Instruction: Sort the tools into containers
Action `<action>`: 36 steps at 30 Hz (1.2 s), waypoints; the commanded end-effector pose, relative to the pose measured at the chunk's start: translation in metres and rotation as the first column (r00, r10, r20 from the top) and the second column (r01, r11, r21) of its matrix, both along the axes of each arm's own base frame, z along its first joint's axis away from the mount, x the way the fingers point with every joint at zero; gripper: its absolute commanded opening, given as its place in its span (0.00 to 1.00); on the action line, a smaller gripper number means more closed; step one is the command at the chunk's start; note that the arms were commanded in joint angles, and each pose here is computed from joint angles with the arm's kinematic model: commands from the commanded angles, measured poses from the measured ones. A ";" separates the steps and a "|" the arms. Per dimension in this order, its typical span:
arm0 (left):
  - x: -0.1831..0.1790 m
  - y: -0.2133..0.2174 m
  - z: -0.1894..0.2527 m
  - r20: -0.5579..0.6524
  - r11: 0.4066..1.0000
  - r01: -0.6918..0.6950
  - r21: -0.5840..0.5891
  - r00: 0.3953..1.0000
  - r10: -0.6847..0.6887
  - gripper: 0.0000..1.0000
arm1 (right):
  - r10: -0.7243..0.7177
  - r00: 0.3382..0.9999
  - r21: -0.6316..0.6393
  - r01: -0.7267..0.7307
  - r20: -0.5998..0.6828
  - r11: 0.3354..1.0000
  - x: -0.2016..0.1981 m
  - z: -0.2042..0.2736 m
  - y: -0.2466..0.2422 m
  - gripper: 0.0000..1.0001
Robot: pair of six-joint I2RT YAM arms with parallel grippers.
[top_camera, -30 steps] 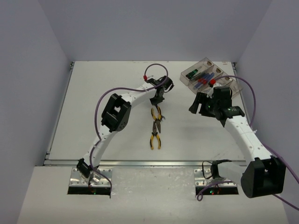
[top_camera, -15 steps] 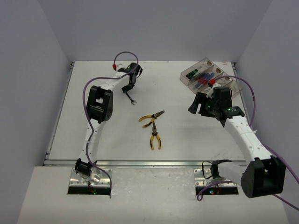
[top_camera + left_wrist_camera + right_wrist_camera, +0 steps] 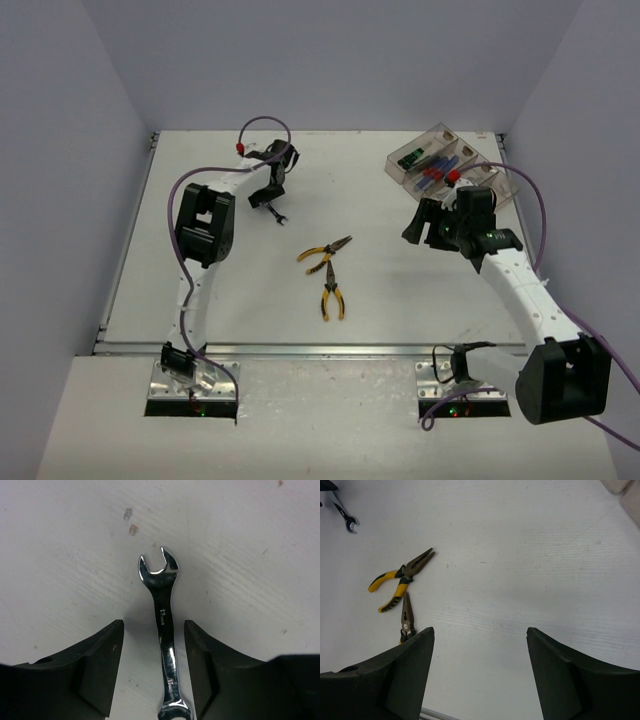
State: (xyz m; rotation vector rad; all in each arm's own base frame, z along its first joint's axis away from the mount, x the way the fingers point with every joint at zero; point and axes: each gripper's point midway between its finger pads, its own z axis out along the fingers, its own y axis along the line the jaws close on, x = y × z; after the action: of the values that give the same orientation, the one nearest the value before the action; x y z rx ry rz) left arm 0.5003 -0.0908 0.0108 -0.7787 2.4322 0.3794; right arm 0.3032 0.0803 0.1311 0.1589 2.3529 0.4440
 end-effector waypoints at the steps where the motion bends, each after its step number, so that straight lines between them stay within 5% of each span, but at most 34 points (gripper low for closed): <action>1: -0.063 -0.022 -0.047 -0.236 0.988 -0.003 -0.157 0.971 -0.035 0.50 | 0.023 0.998 0.009 -0.024 0.059 1.000 0.005 0.012 0.003 0.75; 13: -0.074 -0.020 -0.067 -0.323 0.975 -0.109 -0.194 0.945 0.041 0.43 | 0.033 0.996 0.019 -0.035 0.083 0.999 0.003 0.017 0.006 0.75; 25: -0.084 -0.006 -0.082 -0.365 0.973 -0.123 -0.194 0.930 0.045 0.02 | 0.058 0.994 0.043 -0.062 0.090 0.997 0.002 0.018 0.011 0.75; 31: -0.079 -0.022 -0.074 -0.273 0.949 0.009 -0.315 0.957 -0.100 0.00 | 0.204 0.970 0.157 -0.224 0.136 0.962 -0.007 0.025 0.042 0.76; 33: -0.081 -0.031 -0.062 -0.191 0.927 0.065 -0.368 0.971 -0.144 0.00 | 0.279 0.947 0.226 -0.310 0.160 0.923 -0.015 0.027 0.061 0.83; 34: -0.082 -0.034 -0.060 -0.176 0.922 0.076 -0.380 0.972 -0.153 0.00 | 0.295 0.939 0.235 -0.332 0.178 0.914 -0.015 0.030 0.065 0.95; 36: -0.085 -0.043 -0.042 -0.084 0.900 0.135 -0.415 0.979 -0.186 0.00 | 0.335 0.926 0.273 -0.372 0.173 0.887 -0.022 0.023 0.080 0.99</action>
State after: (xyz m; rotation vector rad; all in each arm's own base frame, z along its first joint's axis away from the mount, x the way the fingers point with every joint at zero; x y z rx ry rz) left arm 0.4718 -0.1150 0.0060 -0.8315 2.5431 -0.0326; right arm 0.2884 0.1222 0.1361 0.0014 2.2943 0.7453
